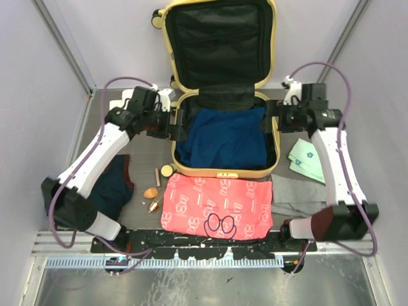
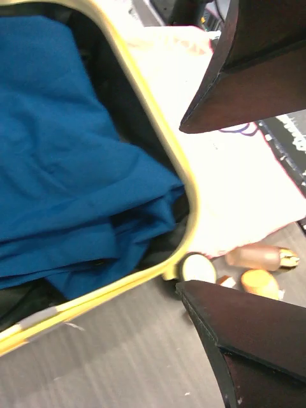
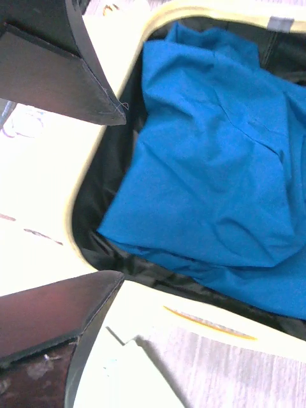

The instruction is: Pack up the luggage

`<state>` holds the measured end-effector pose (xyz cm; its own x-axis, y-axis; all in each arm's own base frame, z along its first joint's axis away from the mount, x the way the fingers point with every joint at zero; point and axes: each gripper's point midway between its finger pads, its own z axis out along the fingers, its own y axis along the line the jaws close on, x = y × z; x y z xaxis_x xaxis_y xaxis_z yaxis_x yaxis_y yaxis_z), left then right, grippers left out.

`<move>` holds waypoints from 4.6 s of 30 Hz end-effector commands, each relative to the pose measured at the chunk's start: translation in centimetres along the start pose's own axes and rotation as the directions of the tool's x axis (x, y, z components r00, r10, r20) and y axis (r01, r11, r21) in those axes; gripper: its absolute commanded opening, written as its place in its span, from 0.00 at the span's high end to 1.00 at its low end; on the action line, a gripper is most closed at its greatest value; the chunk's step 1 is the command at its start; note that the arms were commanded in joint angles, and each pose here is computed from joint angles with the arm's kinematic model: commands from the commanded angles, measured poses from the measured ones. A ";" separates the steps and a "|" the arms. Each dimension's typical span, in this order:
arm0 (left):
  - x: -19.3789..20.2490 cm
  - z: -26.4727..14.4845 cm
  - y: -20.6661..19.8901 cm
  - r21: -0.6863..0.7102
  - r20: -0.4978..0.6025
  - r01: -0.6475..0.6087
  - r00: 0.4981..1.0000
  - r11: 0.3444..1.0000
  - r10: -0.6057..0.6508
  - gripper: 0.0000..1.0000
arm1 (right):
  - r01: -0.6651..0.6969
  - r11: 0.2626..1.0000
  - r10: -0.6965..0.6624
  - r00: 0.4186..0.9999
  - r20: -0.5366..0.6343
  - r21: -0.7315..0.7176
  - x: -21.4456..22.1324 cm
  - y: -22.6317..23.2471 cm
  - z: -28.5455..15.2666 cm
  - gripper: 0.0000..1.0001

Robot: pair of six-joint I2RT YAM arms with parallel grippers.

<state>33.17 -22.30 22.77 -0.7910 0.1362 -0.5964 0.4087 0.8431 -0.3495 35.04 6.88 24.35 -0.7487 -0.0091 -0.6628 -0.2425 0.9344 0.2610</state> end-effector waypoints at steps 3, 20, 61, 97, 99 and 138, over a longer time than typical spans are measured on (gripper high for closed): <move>4.2 -4.8 -1.0 0.057 0.086 0.118 0.989 0.991 -0.123 0.02 | -0.196 0.978 0.198 0.980 0.030 -0.066 4.8 2.1 -4.9 0.00; 21.1 -4.4 0.7 -0.048 -0.273 0.400 0.876 0.915 -0.397 0.02 | -0.493 0.870 0.480 0.853 -0.207 -0.016 21.8 4.3 -5.5 0.00; 25.8 5.4 2.7 -0.068 -0.245 0.438 0.863 0.896 -0.441 0.10 | -0.673 0.720 0.679 0.631 -0.374 0.170 29.8 2.6 3.4 0.17; 19.3 -9.5 -9.2 0.559 0.023 -0.106 0.993 0.822 0.113 1.00 | -0.063 0.780 0.141 0.987 0.077 -0.623 18.9 14.6 -12.8 0.99; 18.5 -10.3 -9.6 0.565 0.059 -0.144 0.989 0.812 0.135 1.00 | -0.028 0.794 0.137 0.981 0.135 -0.608 17.9 14.6 -13.5 0.99; -14.7 6.4 1.9 0.251 0.264 -0.029 0.964 0.968 -0.039 1.00 | -0.075 0.971 0.106 0.987 0.125 -0.228 -7.9 -1.7 9.1 1.00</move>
<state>45.28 -26.15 24.35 -0.7217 0.0023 -0.6922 0.5084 0.6804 -0.5278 44.28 9.04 22.16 -0.7329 0.1553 -0.6624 -0.2636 0.8327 0.4869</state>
